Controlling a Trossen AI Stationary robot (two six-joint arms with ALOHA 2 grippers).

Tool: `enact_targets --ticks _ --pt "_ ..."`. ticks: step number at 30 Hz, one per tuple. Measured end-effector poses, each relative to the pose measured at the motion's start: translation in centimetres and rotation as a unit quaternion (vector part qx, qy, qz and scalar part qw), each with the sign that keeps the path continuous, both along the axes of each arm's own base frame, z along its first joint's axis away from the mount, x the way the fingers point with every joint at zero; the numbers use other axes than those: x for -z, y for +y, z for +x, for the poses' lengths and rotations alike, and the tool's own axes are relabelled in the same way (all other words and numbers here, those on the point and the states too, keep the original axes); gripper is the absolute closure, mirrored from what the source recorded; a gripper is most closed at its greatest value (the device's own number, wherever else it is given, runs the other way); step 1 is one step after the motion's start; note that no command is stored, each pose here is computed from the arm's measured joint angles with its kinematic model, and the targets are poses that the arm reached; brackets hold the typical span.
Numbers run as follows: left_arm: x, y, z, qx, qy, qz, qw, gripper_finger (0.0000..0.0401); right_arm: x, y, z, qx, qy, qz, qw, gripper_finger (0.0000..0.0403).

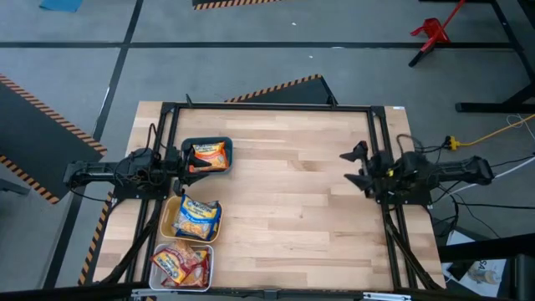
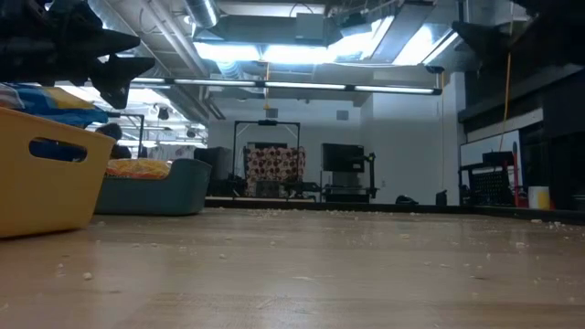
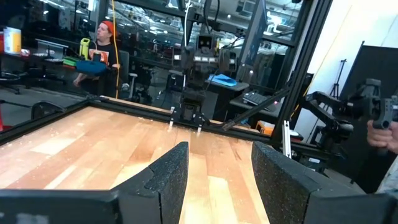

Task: Sort Maruchan noodles
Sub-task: Return to Home Position

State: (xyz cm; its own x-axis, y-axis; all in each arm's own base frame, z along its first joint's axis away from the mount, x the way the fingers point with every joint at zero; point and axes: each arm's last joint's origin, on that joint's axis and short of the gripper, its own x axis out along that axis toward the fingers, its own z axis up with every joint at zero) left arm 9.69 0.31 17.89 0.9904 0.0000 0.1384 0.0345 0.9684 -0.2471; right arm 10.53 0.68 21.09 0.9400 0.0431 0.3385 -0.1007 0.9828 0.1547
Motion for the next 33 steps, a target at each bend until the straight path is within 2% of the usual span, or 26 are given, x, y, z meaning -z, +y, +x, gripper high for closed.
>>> enact_targets --ticks 2,6,9,13,15,19,21,27,33 --pt "0.0 0.0 0.0 0.000 0.000 0.000 1.000 0.0231 -1.2 -0.1 -0.5 0.002 0.014 -0.001 1.000 0.0086" --pt "0.0 0.0 0.0 0.000 0.000 0.000 1.000 0.0231 -3.5 -0.6 -2.6 0.048 0.062 -0.012 0.997 0.0086" --pt "0.0 0.0 0.0 0.000 0.000 0.000 1.000 0.0231 -3.5 -0.7 -3.3 0.051 0.072 -0.025 0.996 0.0086" --pt "0.0 0.0 0.0 0.001 0.000 0.000 1.000 0.0231 -1.7 -0.6 -2.4 0.037 0.095 -0.030 0.994 0.0086" --pt "0.0 0.0 0.0 0.001 -0.001 0.000 1.000 0.0231 0.2 -0.6 -1.9 0.040 0.119 -0.017 0.992 0.0086" --pt "0.0 0.0 0.0 0.000 0.000 0.000 1.000 0.0231 1.9 -0.5 -1.2 0.025 0.085 0.003 0.996 0.0086" --pt "0.0 0.0 0.0 0.000 0.000 0.000 1.000 0.0231 3.0 -0.5 -0.9 0.021 0.093 0.007 0.995 0.0086" --pt "0.0 0.0 0.0 0.000 0.000 0.000 1.000 0.0231 4.2 -0.5 -0.8 0.043 0.154 -0.034 0.986 0.0086" --pt "0.0 0.0 0.0 0.000 0.000 0.000 1.000 0.0231 4.3 -0.5 -0.7 0.030 0.163 -0.036 0.985 0.0086"
